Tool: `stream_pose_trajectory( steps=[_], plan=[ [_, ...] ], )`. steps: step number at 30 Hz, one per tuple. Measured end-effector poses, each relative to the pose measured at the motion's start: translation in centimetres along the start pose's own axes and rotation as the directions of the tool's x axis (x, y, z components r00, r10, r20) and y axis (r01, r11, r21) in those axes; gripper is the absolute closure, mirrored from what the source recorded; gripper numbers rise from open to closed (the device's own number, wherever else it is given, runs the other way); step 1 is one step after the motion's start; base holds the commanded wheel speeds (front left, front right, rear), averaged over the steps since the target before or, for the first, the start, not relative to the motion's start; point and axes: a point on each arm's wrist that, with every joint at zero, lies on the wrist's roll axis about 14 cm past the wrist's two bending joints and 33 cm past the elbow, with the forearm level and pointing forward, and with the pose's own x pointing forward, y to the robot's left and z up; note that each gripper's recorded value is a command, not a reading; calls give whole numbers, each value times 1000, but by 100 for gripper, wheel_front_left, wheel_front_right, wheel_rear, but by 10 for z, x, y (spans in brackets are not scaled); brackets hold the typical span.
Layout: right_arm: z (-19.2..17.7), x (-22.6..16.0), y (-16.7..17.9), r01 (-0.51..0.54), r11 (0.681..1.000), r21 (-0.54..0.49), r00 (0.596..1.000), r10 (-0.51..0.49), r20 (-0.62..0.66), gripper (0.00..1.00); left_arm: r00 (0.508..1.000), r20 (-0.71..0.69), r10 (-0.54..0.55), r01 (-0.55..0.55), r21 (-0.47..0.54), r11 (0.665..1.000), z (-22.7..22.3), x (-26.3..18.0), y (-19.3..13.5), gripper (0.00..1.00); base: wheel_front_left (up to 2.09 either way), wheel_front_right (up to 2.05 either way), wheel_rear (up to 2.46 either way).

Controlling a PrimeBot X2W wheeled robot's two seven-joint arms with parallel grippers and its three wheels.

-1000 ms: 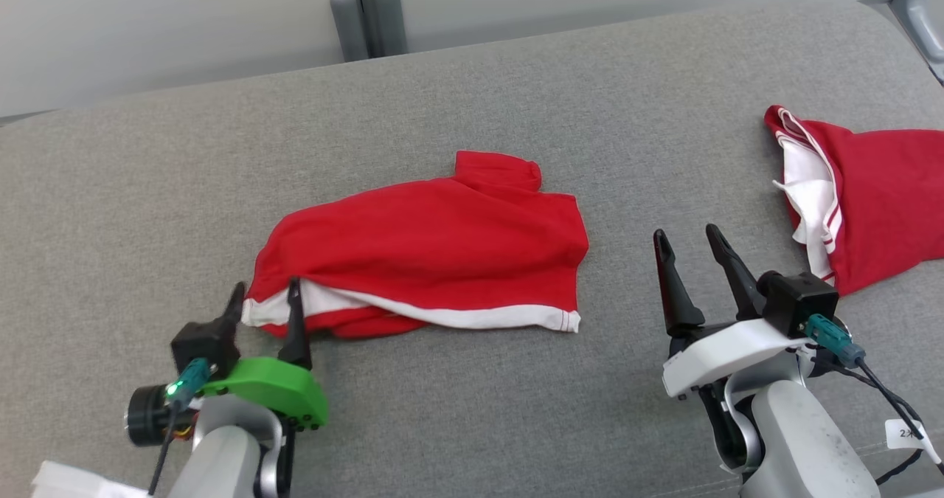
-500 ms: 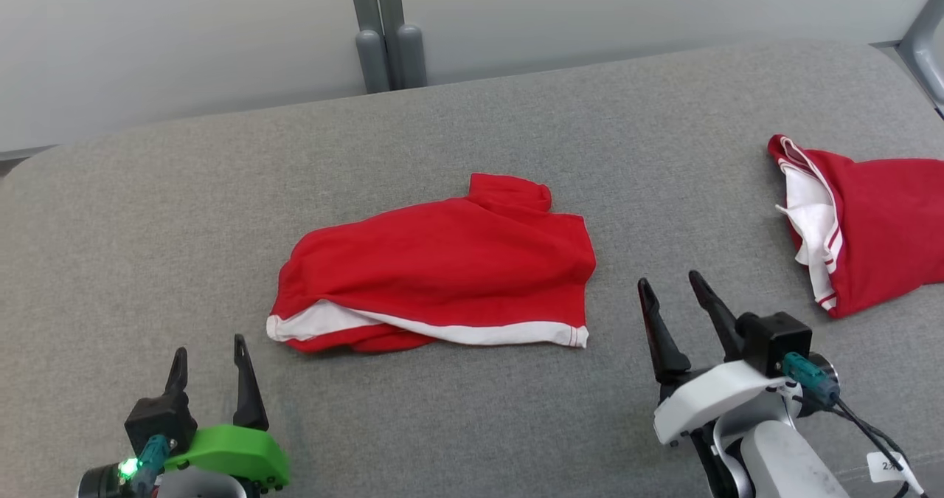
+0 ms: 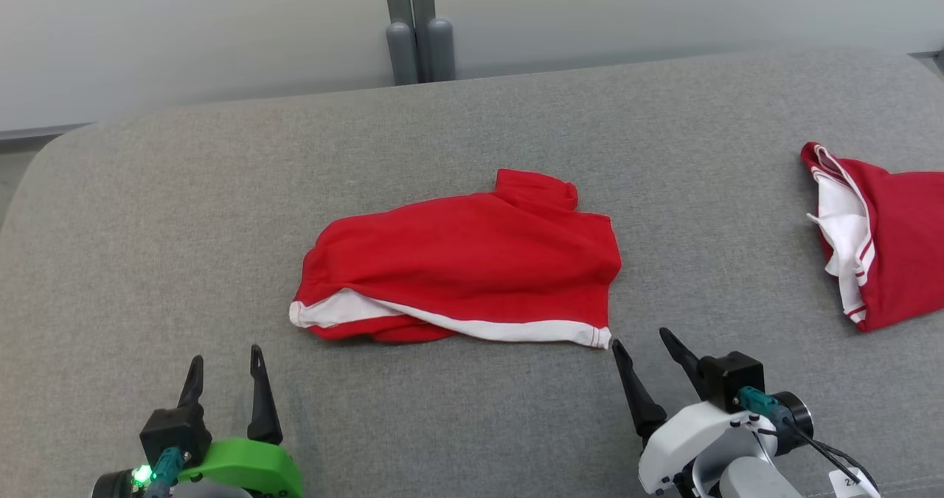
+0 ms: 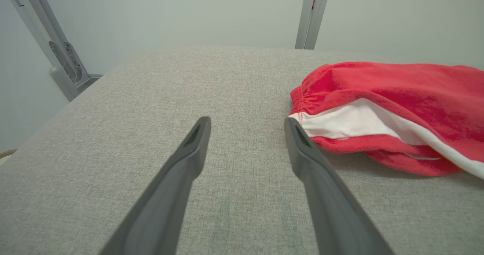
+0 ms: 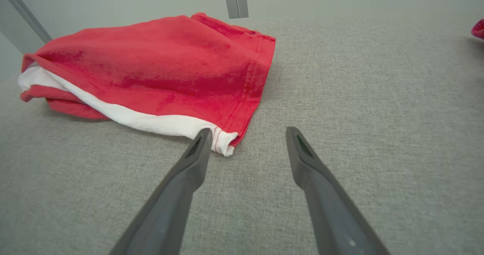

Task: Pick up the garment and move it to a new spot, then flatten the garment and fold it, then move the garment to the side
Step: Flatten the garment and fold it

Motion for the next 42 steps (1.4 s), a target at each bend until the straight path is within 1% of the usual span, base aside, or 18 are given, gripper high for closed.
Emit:
stream_pose_trajectory(
  steps=[13,14,15,16,17,18,19,23,27,34,38,42],
  plan=[
    [-30,25,17,-73,997,-7,992,71,-107,0,999,-48,-4,2,-43,999,-14,12,-3,0,0,0,0],
    [-30,26,17,-76,997,-7,991,75,-109,8,999,-52,-5,2,-43,999,-16,12,-3,0,0,0,0],
    [-31,27,18,-79,997,-7,991,78,-111,25,998,-55,-6,4,-43,999,-17,12,-3,0,0,0,0],
    [-32,27,19,-81,997,-7,990,80,-113,51,998,-56,-7,5,-46,999,-17,13,-4,0,0,0,0],
    [-32,27,19,-82,997,-7,990,81,-114,61,998,-56,-9,7,-46,999,-17,13,-4,0,0,0,0],
    [-32,28,19,-82,997,-7,990,81,-114,78,998,-57,-12,10,-46,999,-18,13,-5,0,0,0,0],
    [-32,28,19,-82,997,-6,990,80,-114,100,998,-57,-14,12,-47,999,-18,13,-6,0,0,0,0],
    [-28,30,12,-62,998,-6,993,61,-102,100,998,-55,-26,22,-57,998,-17,16,-10,0,0,0,0],
    [-21,30,-4,-13,1000,-14,997,12,-80,100,998,-53,-47,43,-75,996,-16,17,-16,0,0,0,0],
    [-15,26,-26,48,998,-37,997,-50,-61,100,992,-52,-119,112,-119,987,-16,17,-37,0,0,0,0],
    [-15,24,-29,60,997,-40,996,-62,-61,100,983,-90,-158,146,-135,980,-29,13,-47,0,0,0,0],
    [-16,21,-34,72,997,-40,995,-75,-65,100,970,-160,-183,161,-142,977,-50,11,-52,0,0,0,0]
  ],
)
